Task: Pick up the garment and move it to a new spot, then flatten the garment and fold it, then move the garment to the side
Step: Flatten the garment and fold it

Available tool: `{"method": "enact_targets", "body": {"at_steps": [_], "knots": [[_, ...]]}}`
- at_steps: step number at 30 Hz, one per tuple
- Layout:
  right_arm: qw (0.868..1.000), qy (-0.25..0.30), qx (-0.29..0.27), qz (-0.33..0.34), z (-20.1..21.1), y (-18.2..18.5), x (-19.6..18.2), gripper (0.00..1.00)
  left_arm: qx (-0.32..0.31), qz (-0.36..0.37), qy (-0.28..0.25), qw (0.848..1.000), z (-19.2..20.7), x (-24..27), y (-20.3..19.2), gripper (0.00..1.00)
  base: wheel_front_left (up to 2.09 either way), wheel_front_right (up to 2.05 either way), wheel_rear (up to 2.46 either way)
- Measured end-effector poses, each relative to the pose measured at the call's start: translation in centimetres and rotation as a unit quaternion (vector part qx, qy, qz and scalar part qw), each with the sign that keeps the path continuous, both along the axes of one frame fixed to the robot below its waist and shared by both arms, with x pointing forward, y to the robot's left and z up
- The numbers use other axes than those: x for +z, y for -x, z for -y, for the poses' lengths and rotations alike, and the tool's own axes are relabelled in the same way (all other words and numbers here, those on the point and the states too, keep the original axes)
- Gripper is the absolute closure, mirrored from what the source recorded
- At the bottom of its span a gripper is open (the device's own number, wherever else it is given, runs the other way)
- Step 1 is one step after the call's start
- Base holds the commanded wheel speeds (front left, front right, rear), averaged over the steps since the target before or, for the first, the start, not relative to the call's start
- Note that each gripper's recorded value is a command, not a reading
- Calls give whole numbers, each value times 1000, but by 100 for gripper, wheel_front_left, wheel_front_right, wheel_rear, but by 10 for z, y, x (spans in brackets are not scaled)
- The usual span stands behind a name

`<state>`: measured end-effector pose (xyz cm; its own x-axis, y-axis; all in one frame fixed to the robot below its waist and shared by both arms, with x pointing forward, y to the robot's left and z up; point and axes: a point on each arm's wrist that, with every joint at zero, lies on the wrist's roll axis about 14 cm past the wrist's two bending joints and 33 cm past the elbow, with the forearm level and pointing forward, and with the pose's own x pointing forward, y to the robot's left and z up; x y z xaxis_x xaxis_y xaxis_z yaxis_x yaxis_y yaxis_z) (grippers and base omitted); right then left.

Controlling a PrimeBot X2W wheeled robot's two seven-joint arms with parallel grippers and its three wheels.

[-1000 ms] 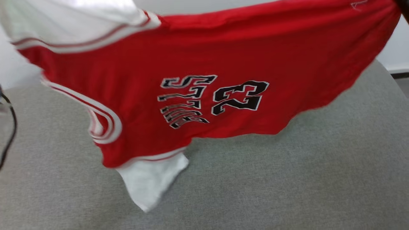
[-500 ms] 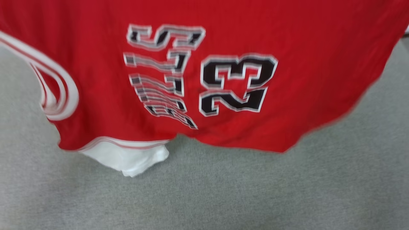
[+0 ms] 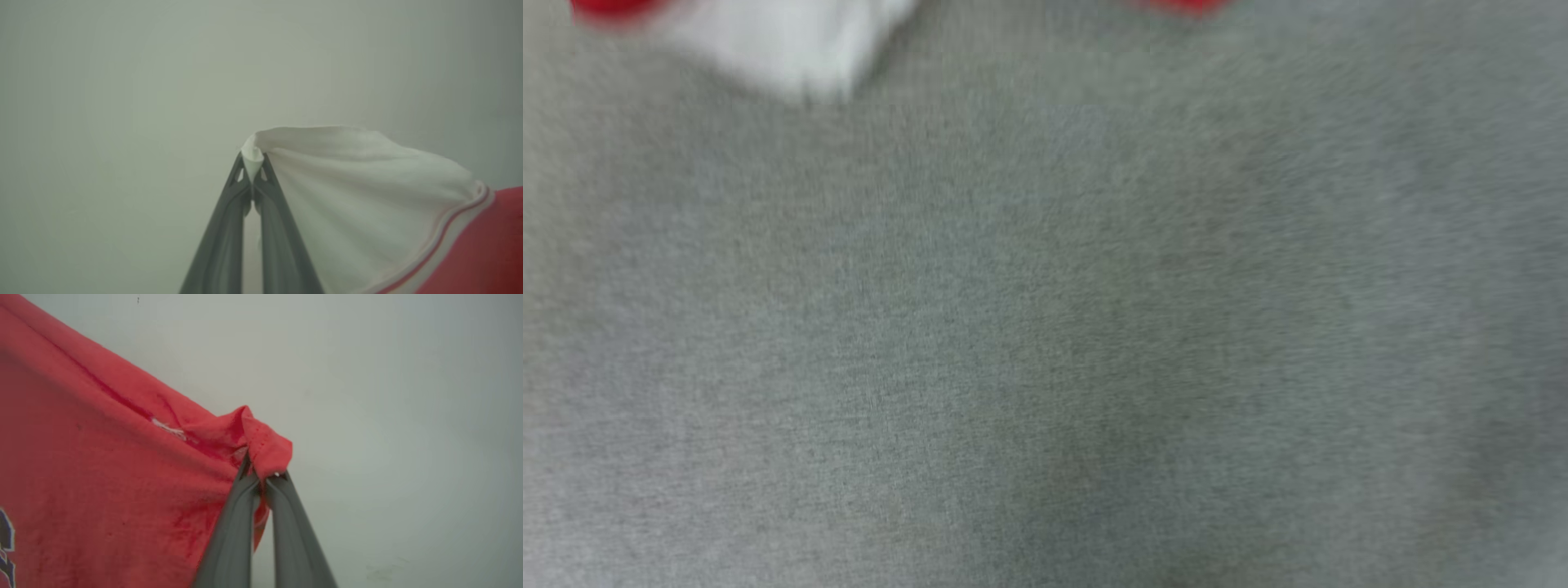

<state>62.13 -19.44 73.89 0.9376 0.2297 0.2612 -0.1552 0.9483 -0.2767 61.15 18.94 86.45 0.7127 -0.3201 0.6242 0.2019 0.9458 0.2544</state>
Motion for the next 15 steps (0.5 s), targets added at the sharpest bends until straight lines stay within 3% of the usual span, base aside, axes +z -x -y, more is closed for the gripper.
{"method": "enact_targets", "body": {"at_steps": [7, 15], "knots": [[1000, 10, -15, 9, -4, -67, -32, 100, 19, 8, -2, 1000, -3, -27, -57, 100, 0, 0, 0], [1000, -6, 8, -27, -26, -111, -116, 100, 23, -59, 20, 998, -16, -118, -101, 100, 0, 0, 0]]}}
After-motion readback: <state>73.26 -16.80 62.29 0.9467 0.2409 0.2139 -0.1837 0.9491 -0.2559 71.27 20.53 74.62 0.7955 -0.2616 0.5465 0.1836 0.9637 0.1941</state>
